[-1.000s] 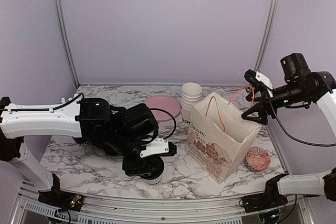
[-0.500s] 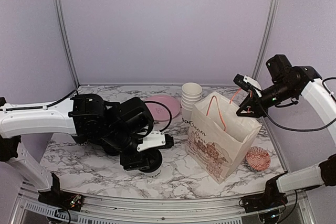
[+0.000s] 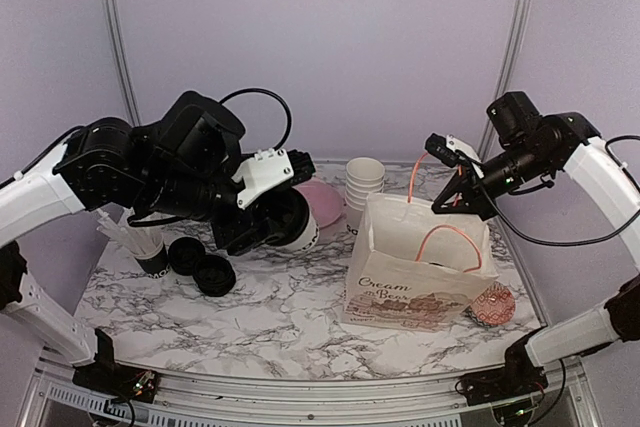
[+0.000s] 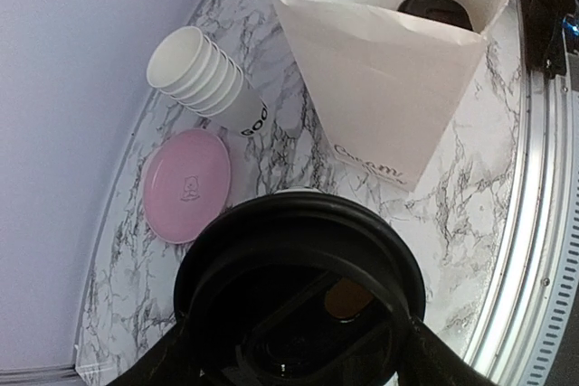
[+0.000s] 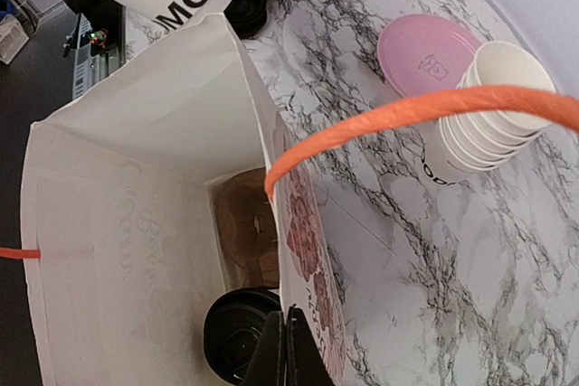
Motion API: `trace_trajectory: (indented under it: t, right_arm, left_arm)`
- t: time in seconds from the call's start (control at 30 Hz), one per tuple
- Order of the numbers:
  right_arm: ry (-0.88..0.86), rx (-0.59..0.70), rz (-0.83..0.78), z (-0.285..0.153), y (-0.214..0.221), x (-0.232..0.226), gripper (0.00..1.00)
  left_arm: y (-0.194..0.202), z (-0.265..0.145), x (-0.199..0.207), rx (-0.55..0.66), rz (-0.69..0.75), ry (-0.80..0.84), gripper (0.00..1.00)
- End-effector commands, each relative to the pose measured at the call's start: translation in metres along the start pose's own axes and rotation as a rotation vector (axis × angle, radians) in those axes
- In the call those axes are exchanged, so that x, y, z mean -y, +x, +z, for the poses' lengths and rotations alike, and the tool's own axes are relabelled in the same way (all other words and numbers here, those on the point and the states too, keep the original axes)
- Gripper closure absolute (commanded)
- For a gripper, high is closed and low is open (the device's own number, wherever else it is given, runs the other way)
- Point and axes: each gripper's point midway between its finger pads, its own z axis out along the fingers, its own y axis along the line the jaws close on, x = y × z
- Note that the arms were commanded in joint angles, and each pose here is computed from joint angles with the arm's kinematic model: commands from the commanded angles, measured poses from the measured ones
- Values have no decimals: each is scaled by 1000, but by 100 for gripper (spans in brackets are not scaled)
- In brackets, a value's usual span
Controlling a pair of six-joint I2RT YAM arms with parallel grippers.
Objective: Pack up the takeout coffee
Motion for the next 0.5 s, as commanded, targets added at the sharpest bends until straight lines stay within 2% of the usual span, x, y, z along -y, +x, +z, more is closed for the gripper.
trace_trajectory:
  t: [0.0,0.23,0.47]
  right_arm:
    - [-62,83,-91,-8,-22,-21,100]
    - [-85,98,-92,-4,-21,-27,100]
    - [-86,100,-69,2,-23,-21,100]
  left_arm:
    - [-39,-44,-25,164,-50,-56,39]
    - [-91,-77,6,392,-23,114,40]
    - [-112,-43,19,360,66,128,40]
